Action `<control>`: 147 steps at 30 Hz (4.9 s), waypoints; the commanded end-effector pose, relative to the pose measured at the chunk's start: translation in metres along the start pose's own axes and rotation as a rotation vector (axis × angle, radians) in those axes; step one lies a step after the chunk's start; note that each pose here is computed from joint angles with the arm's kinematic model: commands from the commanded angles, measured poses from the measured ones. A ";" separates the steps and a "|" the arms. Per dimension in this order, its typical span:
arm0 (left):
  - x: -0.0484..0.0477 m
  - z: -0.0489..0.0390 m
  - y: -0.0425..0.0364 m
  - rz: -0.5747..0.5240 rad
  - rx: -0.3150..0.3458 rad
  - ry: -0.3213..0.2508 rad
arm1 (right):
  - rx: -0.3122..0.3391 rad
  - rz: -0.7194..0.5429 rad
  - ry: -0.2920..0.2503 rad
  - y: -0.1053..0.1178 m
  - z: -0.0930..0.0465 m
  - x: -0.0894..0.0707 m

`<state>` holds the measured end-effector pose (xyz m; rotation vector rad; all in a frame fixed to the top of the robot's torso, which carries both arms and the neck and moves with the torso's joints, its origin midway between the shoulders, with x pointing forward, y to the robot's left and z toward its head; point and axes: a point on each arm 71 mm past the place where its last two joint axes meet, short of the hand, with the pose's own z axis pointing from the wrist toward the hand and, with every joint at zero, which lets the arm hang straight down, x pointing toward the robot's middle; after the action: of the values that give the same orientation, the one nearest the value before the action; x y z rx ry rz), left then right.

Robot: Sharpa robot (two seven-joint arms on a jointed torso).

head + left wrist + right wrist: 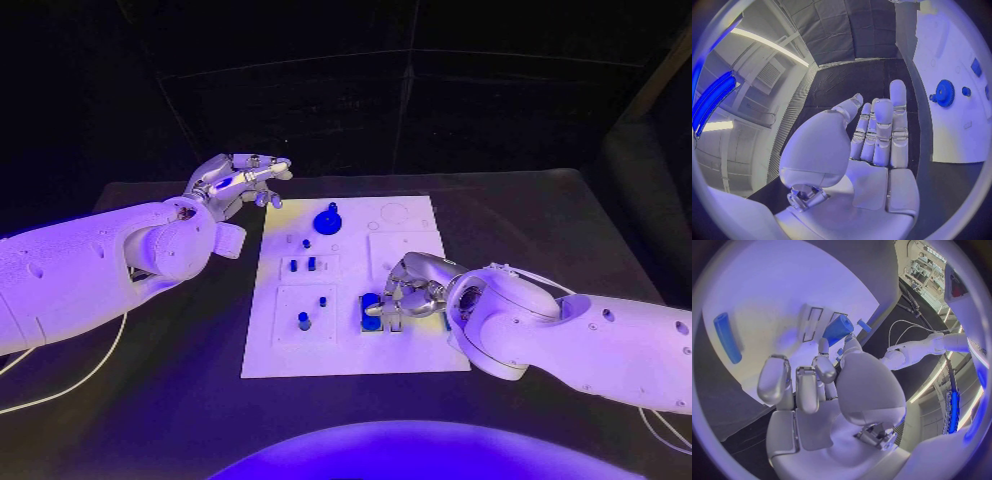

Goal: Assemble the parts on the task board

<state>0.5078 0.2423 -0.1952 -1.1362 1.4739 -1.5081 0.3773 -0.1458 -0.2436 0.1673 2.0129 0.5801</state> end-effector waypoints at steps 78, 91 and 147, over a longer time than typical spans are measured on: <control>0.0012 0.0006 0.0006 -0.004 -0.004 0.012 | 0.177 -0.180 0.049 -0.089 -0.031 -0.031; 0.0008 0.0000 0.0009 -0.004 -0.006 0.013 | 0.167 -0.227 0.075 -0.083 -0.025 -0.024; 0.0005 -0.0013 0.0008 -0.005 -0.007 0.015 | 0.047 0.050 0.018 -0.030 -0.012 -0.008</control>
<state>0.5068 0.2436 -0.1971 -1.1428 1.4865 -1.5005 0.3748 -0.1788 -0.2440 0.2251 2.0130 0.5692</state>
